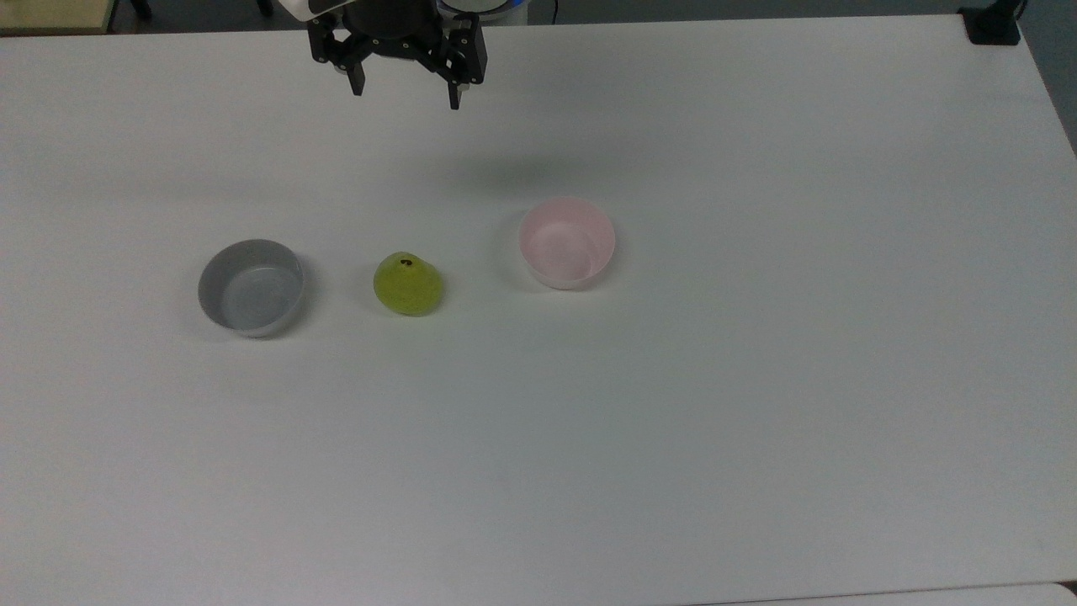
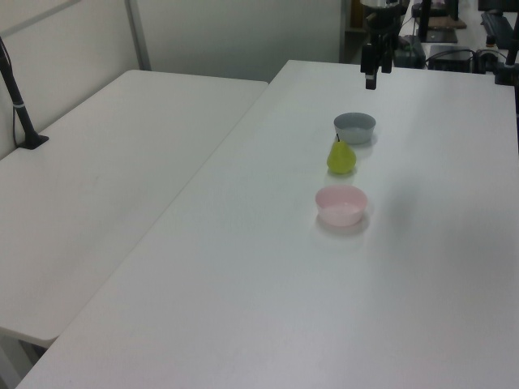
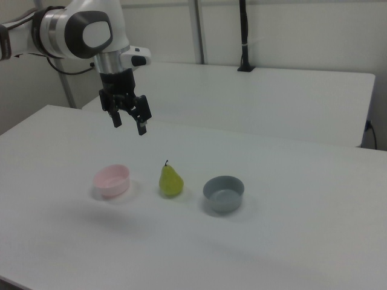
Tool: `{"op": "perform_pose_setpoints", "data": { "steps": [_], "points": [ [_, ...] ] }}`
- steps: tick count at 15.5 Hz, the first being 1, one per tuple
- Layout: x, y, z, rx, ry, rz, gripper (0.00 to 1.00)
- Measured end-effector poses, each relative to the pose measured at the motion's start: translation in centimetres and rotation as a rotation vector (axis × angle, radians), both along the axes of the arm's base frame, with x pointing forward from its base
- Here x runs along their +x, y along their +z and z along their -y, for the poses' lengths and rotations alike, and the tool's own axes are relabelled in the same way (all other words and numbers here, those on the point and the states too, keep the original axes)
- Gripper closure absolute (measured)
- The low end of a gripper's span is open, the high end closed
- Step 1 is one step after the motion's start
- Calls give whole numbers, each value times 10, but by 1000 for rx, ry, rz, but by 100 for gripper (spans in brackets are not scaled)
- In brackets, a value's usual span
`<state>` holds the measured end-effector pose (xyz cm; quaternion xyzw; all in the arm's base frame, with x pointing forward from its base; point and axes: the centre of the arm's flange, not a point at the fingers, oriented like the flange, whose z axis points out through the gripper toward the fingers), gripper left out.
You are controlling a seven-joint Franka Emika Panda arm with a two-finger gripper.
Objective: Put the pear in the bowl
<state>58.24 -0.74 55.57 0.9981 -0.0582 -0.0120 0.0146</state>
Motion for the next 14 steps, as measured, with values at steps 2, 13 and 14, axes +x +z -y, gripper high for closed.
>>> {"op": "perform_pose_setpoints", "data": {
  "steps": [2,13,14],
  "points": [
    [0,1,0,0,7,2,0],
    [42,-35,2,-6,113,89,0],
    [50,-50,3,-10,141,90,0]
  ]
}}
